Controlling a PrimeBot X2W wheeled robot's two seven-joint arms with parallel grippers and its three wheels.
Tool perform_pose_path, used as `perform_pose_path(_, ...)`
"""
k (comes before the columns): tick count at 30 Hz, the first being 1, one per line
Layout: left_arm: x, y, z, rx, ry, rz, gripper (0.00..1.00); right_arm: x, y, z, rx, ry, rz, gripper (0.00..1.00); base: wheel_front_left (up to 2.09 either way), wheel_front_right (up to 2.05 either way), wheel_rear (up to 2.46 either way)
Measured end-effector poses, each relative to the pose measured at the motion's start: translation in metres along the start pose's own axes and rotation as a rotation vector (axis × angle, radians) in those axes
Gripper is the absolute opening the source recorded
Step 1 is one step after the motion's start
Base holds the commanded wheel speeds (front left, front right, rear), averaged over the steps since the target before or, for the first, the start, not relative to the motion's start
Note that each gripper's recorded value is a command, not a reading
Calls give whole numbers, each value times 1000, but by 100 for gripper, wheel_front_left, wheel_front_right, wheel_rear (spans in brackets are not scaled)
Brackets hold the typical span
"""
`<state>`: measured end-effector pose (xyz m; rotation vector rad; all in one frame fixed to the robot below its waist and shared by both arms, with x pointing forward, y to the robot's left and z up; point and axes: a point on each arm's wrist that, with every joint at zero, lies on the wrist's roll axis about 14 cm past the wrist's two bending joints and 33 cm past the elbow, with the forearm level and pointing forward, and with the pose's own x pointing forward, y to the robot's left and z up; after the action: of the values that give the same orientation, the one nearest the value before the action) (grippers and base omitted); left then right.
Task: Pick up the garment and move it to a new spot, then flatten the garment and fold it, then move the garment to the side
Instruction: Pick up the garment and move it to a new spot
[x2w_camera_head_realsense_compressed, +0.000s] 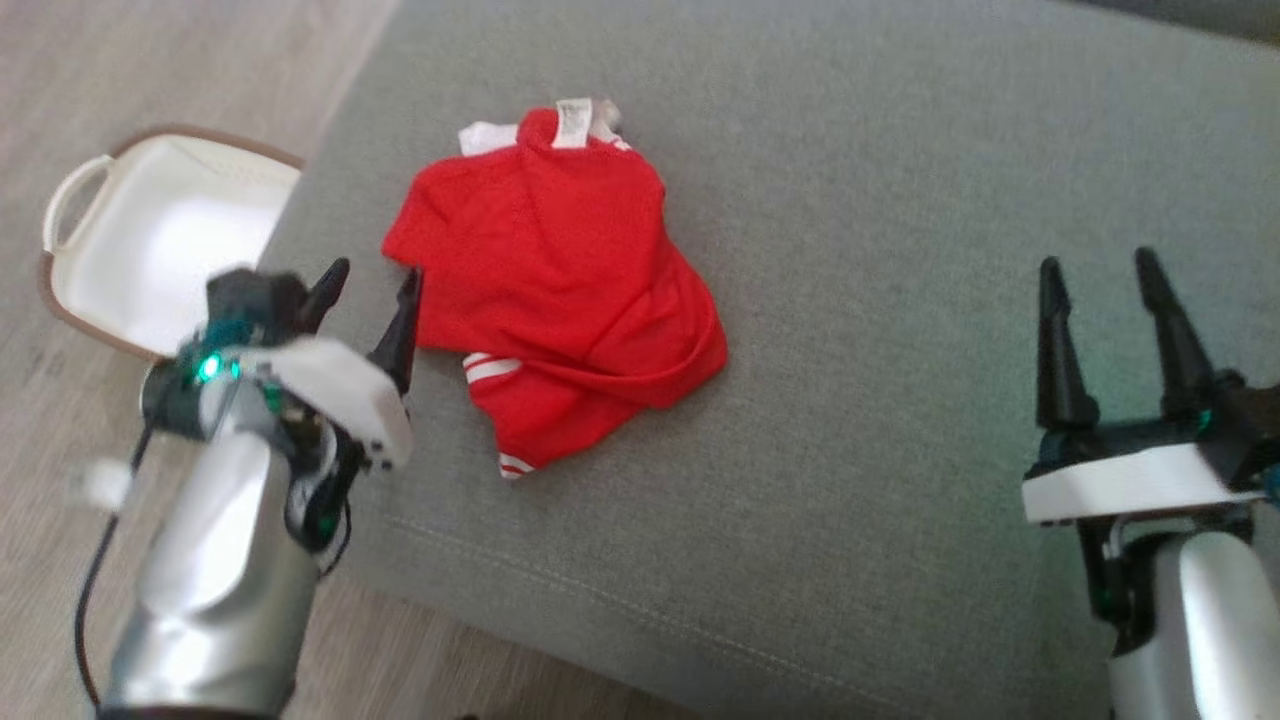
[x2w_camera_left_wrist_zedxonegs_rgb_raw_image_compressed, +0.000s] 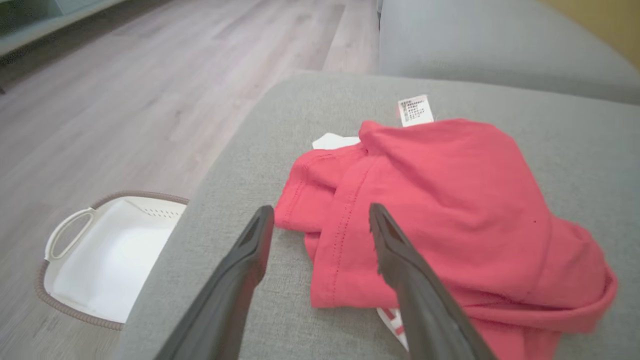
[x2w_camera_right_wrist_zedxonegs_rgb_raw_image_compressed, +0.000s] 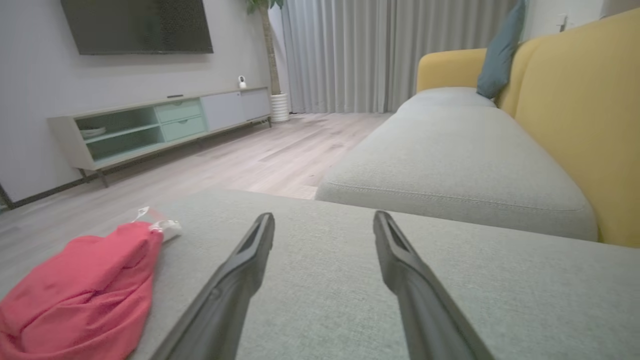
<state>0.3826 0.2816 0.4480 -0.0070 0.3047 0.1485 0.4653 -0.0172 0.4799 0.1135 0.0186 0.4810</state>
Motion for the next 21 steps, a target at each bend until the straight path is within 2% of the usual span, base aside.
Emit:
perform_pose_path(8, 43, -11, -49, 27, 311, -75, 100, 11, -24, -15, -29, 26, -44, 100, 0, 0, 0)
perform_pose_path(12, 58, -21, -61, 41, 377, -123, 100, 11, -33, -24, -32, 47, -64, 100, 0, 0, 0)
perform_pose_path(19, 81, -19, -73, 69, 446, -131, 100, 10, -50, -32, -36, 62, -102, 100, 0, 0, 0)
perform_pose_path(20, 84, -19, -74, 66, 453, -133, 88, 11, -52, -31, -37, 58, -107, 100, 0, 0, 0)
perform_pose_path(21, 89, -21, -74, 66, 460, -137, 0, 11, -56, -32, -39, 58, -116, 100, 0, 0, 0)
